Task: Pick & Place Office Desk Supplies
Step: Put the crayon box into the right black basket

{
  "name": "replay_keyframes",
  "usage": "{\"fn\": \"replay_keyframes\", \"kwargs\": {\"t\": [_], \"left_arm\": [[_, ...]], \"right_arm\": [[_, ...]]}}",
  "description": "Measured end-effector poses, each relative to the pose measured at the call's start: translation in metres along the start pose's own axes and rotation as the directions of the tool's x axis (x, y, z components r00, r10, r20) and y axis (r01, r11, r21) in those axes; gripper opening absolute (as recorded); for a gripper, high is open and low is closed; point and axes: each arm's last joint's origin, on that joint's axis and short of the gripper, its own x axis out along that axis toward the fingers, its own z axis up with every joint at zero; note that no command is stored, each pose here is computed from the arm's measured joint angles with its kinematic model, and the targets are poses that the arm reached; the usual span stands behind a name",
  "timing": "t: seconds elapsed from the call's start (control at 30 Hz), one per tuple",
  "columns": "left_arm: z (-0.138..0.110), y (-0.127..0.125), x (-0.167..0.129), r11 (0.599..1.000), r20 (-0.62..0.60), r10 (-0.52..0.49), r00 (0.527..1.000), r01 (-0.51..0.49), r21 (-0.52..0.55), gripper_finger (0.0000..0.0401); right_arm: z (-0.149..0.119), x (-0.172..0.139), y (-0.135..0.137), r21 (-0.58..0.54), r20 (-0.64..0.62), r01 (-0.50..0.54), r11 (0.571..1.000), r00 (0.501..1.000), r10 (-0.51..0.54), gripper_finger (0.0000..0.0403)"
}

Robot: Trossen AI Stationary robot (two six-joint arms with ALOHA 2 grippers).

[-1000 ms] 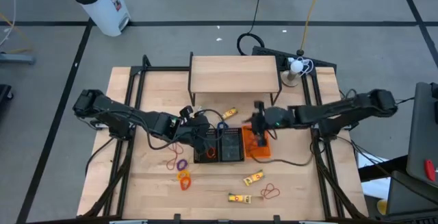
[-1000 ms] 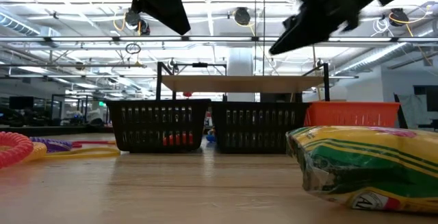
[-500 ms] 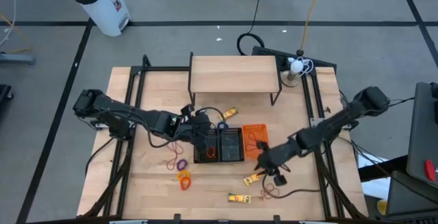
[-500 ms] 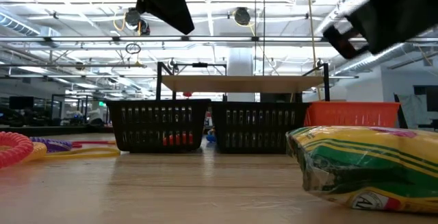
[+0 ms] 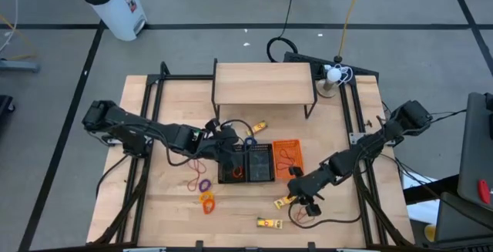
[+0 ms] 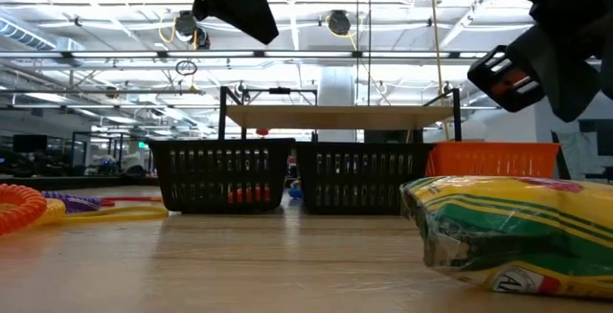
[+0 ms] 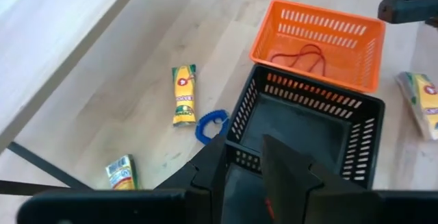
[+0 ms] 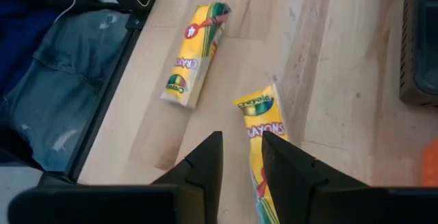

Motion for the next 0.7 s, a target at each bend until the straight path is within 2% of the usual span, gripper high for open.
{"fn": "replay_keyframes", "kwargs": {"t": [0.4, 0.53, 0.7], "left_arm": [[-0.006, -0.012, -0.007, 0.999, 0.001, -0.034, 0.999, 0.034, -0.016, 0.0093], [-0.008, -0.015, -0.009, 0.999, 0.003, -0.04, 0.999, 0.04, -0.018, 0.0093], [-0.009, -0.017, -0.01, 0.999, 0.004, -0.041, 0.999, 0.042, -0.016, 0.0093]], "right_arm": [[0.001, 0.0, -0.001, -0.019, 0.004, 0.001, 1.0, 1.0, -0.001, 0.0235], [0.001, 0.0, -0.001, -0.038, 0.006, 0.006, 0.999, 1.0, -0.006, 0.025], [0.0, 0.0, -0.002, -0.047, 0.003, 0.029, 0.998, 1.0, -0.029, 0.0247]]}}
